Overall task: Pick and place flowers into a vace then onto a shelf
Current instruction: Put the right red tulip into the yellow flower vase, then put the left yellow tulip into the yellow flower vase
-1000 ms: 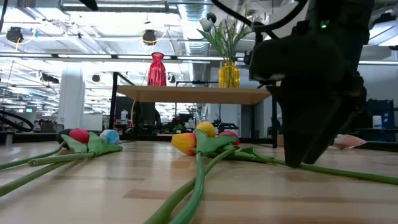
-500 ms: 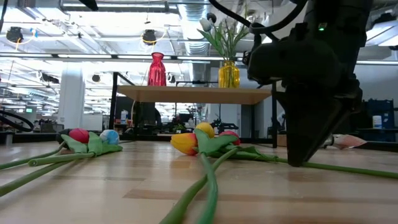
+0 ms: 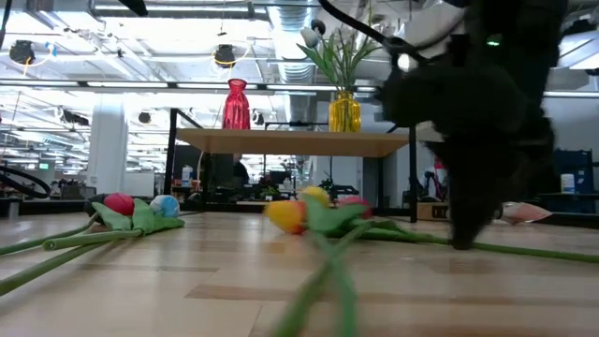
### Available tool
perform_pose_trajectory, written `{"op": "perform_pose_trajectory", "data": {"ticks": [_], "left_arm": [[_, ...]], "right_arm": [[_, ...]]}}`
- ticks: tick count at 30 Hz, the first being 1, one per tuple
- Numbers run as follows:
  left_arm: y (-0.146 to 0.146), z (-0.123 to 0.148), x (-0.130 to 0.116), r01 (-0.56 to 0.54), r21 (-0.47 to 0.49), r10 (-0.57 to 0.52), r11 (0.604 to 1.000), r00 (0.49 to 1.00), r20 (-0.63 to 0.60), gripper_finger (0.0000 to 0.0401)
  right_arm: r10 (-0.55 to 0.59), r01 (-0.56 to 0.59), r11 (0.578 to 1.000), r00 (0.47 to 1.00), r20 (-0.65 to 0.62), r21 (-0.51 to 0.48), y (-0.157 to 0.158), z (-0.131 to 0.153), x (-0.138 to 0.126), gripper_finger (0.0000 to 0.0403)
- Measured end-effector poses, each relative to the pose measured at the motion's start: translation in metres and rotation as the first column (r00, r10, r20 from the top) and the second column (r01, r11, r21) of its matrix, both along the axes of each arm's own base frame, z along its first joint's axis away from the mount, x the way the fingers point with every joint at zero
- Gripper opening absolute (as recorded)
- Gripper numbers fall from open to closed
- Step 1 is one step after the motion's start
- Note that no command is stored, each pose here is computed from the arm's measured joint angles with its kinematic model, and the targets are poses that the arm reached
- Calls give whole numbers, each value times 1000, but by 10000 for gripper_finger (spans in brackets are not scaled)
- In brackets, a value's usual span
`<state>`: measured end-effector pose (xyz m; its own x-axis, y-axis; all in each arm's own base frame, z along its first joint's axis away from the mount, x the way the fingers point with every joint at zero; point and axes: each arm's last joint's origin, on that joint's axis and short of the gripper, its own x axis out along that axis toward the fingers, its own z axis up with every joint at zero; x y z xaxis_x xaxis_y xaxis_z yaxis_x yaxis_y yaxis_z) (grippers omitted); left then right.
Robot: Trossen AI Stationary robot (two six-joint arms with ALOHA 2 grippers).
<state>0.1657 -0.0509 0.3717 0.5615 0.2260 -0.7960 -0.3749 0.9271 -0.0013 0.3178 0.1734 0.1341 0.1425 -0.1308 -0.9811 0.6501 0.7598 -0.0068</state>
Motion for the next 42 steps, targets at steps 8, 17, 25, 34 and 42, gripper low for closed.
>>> {"op": "perform_pose_trajectory", "data": {"ticks": [8,17,25,34,42], "left_arm": [[0,0,0,-2,-2,2,1000,1000,1,158],[0,0,0,-5,-5,5,1000,1000,6,158],[0,0,0,-7,-6,7,1000,1000,7,158],[0,0,0,-7,-5,7,1000,1000,7,158],[0,0,0,-10,-8,10,1000,1000,7,158]], "right_arm": [[-273,266,958,960,-62,-104,5,1,-23,3],[-171,185,974,979,106,-130,35,5,-29,1],[-181,195,970,978,101,-145,43,6,-40,1],[-187,197,974,978,90,-111,45,6,-39,12],[-223,230,972,970,100,-58,48,7,-36,63]]}}
